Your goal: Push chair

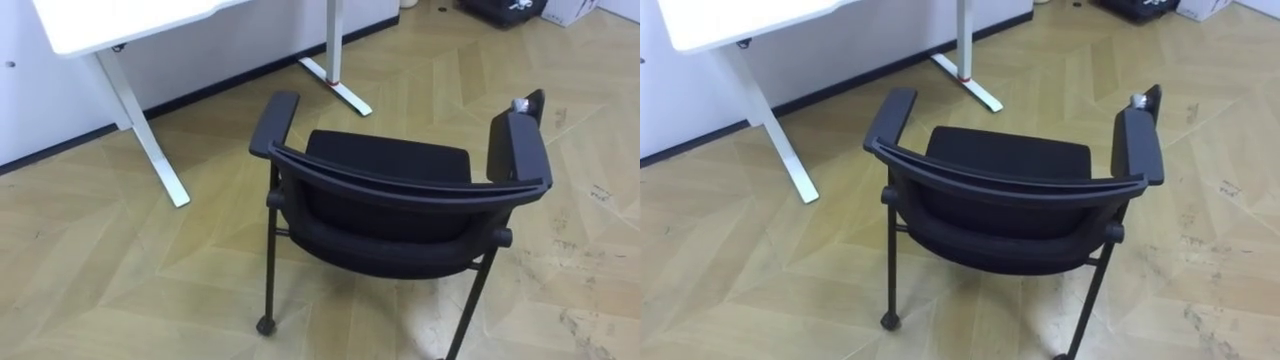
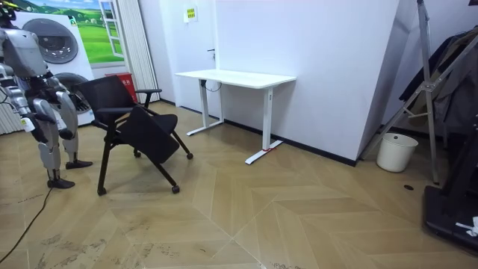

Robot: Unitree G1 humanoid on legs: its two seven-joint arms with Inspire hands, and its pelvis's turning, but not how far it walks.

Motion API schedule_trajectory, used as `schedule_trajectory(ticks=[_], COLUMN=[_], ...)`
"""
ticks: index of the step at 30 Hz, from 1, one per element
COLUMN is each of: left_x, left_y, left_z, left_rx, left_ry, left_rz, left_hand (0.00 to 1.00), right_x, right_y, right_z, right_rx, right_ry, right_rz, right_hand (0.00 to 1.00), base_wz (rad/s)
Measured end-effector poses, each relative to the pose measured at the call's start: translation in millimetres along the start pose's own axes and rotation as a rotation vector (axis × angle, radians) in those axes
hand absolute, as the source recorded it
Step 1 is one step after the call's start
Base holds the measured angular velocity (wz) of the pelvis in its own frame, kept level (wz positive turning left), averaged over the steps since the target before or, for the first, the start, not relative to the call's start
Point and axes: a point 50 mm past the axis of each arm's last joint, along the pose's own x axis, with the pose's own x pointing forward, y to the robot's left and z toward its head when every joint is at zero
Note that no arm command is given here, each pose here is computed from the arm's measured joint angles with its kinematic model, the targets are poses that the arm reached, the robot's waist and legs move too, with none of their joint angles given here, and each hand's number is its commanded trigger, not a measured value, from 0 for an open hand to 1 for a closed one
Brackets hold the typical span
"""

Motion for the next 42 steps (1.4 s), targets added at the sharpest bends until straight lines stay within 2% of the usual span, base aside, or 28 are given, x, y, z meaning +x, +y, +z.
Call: schedule_trajectory(ticks=[5, 8, 12, 17, 19, 23, 26, 29, 32, 34, 36, 37, 42], left_x=[0.0, 0.8, 2.6, 8.3, 12.8, 15.8, 8.7, -6.1, -23.0, -41.8, -61.5, -71.6, -86.7], left_y=[1.4, 8.6, 22.9, 53.5, 73.7, 96.3, 108.2, 112.9, 108.9, 105.6, 100.0, 93.1, 69.2], left_z=[-1, -4, -6, 8, 29, 69, 127, 175, 209, 235, 254, 262, 272], left_rx=[-0.014, -0.06, -0.105, -0.117, -0.06, 0.07, 0.177, 0.247, 0.357, 0.503, 0.565, 0.606, 0.764], left_ry=[0.008, 0.024, 0.038, 0.002, -0.064, -0.189, -0.394, -0.575, -0.718, -0.823, -0.928, -0.989, -1.08], left_rz=[0.011, 0.057, 0.125, 0.254, 0.308, 0.383, 0.442, 0.493, 0.533, 0.591, 0.638, 0.655, 0.659], left_hand=[0.0, 0.0, 0.0, 0.0, 0.0, 0.0, 0.0, 0.0, 0.0, 0.0, 0.0, 0.0, 0.0], right_x=[0, 0, 0, 0, -1, -2, -3, -3, -3, -3, -2, -2, -1], right_y=[-1, -3, -5, -19, -27, -42, -50, -50, -49, -46, -44, -43, -36], right_z=[1, 3, 4, 14, 24, 34, 38, 40, 40, 39, 38, 39, 42], right_rx=[0.005, 0.029, 0.023, 0.082, 0.095, 0.063, 0.065, 0.076, 0.062, 0.042, 0.034, 0.04, 0.057], right_ry=[0.003, -0.006, -0.012, -0.042, -0.071, -0.093, -0.107, -0.113, -0.111, -0.111, -0.107, -0.109, -0.116], right_rz=[-0.014, -0.028, -0.033, -0.069, -0.084, -0.107, -0.114, -0.097, -0.089, -0.076, -0.072, -0.068, -0.031], right_hand=[0.0, 0.0, 0.0, 0.0, 0.0, 0.0, 0.0, 0.0, 0.0, 0.0, 0.0, 0.0, 0.0], base_wz=[0.0, 0.0, 0.0, 0.0, 0.0, 0.0, 0.0, 0.0, -0.09, -0.02, 0.0, -0.06, -0.09])
